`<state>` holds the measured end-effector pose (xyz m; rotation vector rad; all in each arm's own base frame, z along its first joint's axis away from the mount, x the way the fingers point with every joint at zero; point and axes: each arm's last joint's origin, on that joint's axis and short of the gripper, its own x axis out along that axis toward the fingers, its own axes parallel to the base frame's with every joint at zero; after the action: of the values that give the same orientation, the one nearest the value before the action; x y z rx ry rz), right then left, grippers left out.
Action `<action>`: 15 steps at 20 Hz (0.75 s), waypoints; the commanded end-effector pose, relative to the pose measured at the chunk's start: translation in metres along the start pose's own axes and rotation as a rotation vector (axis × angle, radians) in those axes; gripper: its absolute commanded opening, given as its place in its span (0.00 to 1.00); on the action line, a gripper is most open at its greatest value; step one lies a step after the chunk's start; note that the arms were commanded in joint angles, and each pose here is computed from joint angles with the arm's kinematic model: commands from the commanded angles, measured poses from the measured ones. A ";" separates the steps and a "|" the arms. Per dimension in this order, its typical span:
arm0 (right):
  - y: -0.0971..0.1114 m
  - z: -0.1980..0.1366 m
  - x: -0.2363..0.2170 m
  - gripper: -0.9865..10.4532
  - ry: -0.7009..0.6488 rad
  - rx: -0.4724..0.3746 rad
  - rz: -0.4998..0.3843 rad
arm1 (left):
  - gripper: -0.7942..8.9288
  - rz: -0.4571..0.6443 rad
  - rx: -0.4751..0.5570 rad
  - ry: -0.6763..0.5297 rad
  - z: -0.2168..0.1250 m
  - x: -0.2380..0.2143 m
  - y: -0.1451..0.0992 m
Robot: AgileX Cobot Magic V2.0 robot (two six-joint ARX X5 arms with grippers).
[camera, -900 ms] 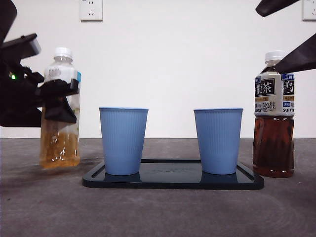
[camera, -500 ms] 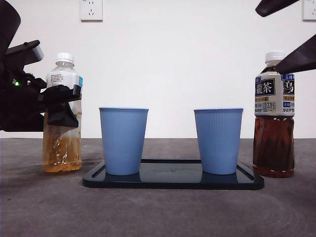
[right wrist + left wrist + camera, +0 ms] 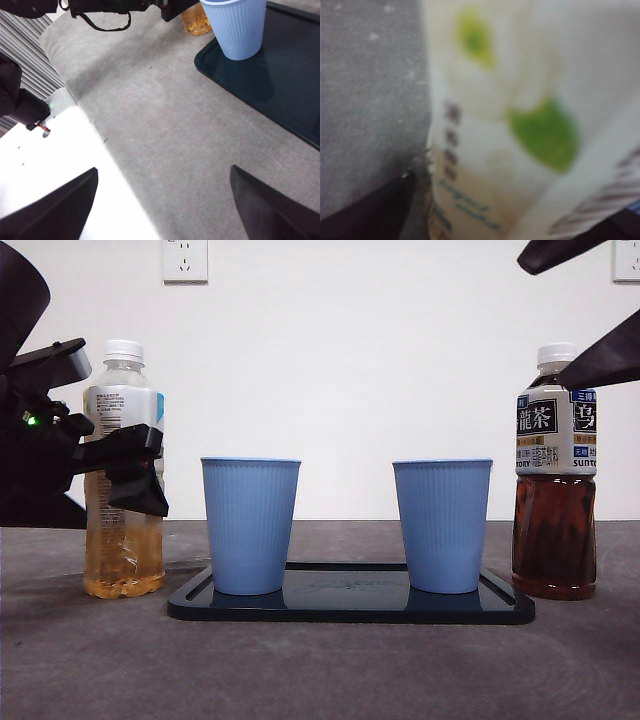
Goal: Pour the drink into the cup
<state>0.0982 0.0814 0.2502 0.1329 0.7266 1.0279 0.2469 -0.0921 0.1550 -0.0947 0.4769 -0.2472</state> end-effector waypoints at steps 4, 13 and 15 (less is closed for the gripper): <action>0.002 0.004 -0.001 0.45 -0.013 -0.006 0.004 | 0.63 0.001 -0.004 0.007 0.004 -0.004 -0.001; 0.000 0.005 -0.001 0.45 -0.026 -0.006 -0.069 | 0.63 0.013 0.001 0.071 0.009 -0.027 -0.001; -0.001 0.005 -0.001 0.45 -0.032 -0.006 -0.103 | 0.63 0.013 0.003 0.085 0.011 -0.037 -0.001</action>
<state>0.1005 0.0799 0.2495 0.1047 0.7117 0.9329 0.2215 -0.0824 0.1778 -0.0733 0.5646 -0.2333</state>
